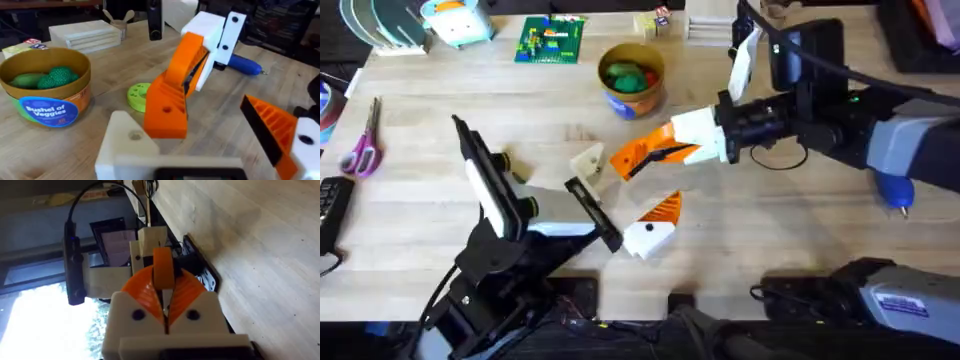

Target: Pick up the gripper from the table and insert it into the empty holder that is missing its gripper. Then pick up a screw, insert it into the mounting hole, and use the screwdriver to tighten it. Finally, clean up the table by picking up the vegetable and placing it into the bucket.

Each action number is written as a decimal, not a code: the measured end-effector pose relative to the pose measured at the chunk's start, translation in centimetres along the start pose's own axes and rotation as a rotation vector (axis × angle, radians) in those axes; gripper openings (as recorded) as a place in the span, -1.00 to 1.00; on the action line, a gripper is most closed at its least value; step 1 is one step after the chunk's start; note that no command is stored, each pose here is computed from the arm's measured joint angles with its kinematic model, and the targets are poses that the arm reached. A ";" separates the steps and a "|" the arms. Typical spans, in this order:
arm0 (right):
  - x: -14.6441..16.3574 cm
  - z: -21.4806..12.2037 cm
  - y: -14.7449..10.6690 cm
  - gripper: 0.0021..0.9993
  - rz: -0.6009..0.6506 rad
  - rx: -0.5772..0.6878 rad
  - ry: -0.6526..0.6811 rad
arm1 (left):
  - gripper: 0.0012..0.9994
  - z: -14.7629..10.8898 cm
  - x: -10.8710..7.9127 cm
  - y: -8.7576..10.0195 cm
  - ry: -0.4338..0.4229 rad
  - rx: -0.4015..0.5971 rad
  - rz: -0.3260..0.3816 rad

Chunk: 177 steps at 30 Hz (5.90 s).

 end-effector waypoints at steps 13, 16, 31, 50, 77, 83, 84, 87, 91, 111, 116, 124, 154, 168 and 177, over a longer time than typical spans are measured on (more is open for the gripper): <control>0.3 1.4 0.7 -0.99 0.009 0.004 0.031 | 0.99 0.0 0.0 0.0 0.001 0.000 -0.003; 0.3 1.8 0.8 -0.99 0.014 0.008 0.035 | 0.99 0.0 0.2 0.0 0.014 -0.003 -0.008; 0.6 6.1 0.4 -0.99 0.063 -0.042 -0.044 | 0.99 0.0 1.1 0.1 0.072 -0.015 -0.052; 0.5 6.8 0.9 -0.99 0.058 -0.101 -0.077 | 0.99 -0.1 1.4 0.2 0.090 -0.019 -0.054; 0.4 6.2 1.7 0.32 0.027 -0.113 -0.059 | 0.99 -0.1 1.5 0.2 0.100 -0.021 -0.064; 0.4 6.0 1.9 0.57 0.012 -0.117 -0.055 | 0.99 -0.1 1.5 0.2 0.101 -0.021 -0.064; 0.3 5.7 2.2 0.63 0.005 -0.125 -0.057 | 0.99 -0.1 1.5 0.2 0.101 -0.021 -0.064; -0.4 4.3 3.6 0.79 -0.038 -0.174 -0.071 | 0.99 -0.1 1.5 0.2 0.100 -0.021 -0.064; -2.3 1.5 5.5 0.81 -0.096 -0.246 -0.139 | 0.99 -0.1 1.2 0.1 0.084 -0.017 -0.064; -6.0 -8.3 3.5 0.82 -0.626 0.049 -0.985 | 0.99 0.0 -0.8 -0.1 -0.055 0.010 0.058; -7.9 -8.4 3.7 0.50 -0.646 0.115 -1.052 | 0.99 0.0 -0.8 -0.1 -0.055 0.010 0.058; -9.8 -5.8 4.2 0.17 -0.692 0.190 -1.062 | 0.99 0.0 -0.8 -0.1 -0.055 0.010 0.059; -12.0 -3.9 4.0 -0.42 -0.703 0.266 -1.093 | 0.99 0.0 -0.8 -0.1 -0.057 0.011 0.059; -12.7 -4.1 4.0 -0.47 -0.691 0.283 -1.120 | 0.99 0.0 -0.8 -0.1 -0.058 0.011 0.059; -12.7 -4.1 4.2 -0.92 -0.697 0.275 -1.124 | 0.99 0.0 -0.8 -0.1 -0.058 0.011 0.059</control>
Point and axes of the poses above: each hand's point on the last joint's axis, 136 mm out from that joint toward the fingers, its own z axis out along the fingers, its own x axis along the line the jaws close on, y = z × x, the point moved 3 cm from there along -z, back along the fingers, and after that the axes turned 8 degrees about -z, right-handed, at the moved point
